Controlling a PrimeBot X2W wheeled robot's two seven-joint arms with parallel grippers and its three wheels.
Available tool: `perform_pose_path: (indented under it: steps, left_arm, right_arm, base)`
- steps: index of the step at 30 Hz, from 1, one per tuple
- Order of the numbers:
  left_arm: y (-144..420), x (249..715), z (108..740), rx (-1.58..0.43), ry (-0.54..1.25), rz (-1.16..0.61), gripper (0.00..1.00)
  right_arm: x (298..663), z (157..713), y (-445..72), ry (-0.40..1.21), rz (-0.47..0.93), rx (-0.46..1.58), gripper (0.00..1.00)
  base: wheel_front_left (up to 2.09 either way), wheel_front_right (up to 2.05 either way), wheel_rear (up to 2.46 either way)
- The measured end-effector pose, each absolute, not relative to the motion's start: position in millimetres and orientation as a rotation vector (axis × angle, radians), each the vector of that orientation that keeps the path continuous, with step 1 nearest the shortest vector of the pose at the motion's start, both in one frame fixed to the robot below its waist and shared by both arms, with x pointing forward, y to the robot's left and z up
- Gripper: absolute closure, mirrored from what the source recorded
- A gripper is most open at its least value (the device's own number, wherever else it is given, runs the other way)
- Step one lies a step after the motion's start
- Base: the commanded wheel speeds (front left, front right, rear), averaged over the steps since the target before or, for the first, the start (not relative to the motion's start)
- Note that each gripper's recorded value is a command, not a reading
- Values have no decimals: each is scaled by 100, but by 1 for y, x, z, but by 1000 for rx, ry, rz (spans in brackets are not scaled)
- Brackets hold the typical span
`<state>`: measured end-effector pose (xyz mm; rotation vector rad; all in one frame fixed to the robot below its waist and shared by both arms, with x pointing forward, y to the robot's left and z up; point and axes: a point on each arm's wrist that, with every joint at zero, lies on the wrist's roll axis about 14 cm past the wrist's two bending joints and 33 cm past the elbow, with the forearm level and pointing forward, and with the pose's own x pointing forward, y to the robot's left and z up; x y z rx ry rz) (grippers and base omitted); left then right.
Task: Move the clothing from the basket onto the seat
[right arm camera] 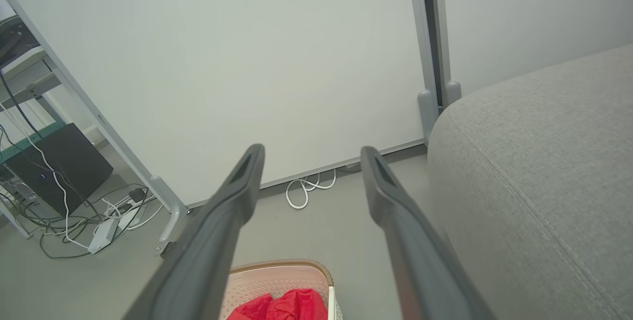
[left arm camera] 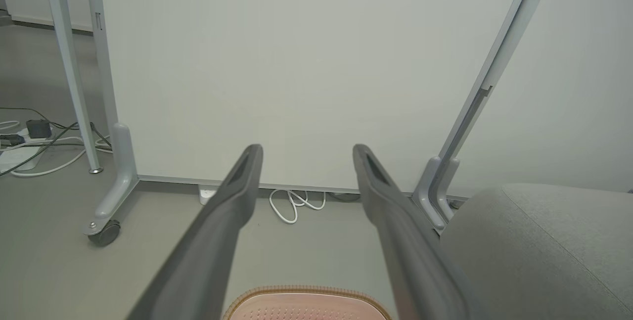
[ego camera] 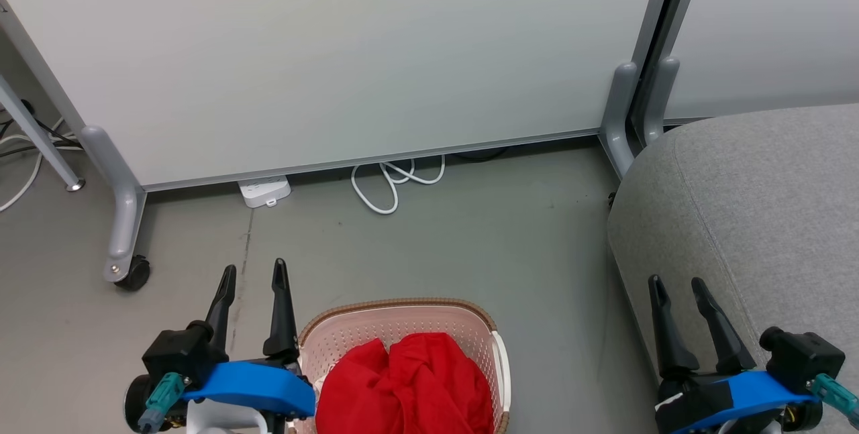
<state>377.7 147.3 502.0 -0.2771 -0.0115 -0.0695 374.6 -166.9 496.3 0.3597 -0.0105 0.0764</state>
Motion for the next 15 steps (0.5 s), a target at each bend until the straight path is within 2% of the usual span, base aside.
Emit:
perform_pose_path:
  steps: [15]
  left_arm:
    - [140, 376, 504, -155, -39, -101, 0]
  right_arm:
    - [374, 497, -158, -26, 115, 236, 0]
  base:
    - [0, 0, 0]
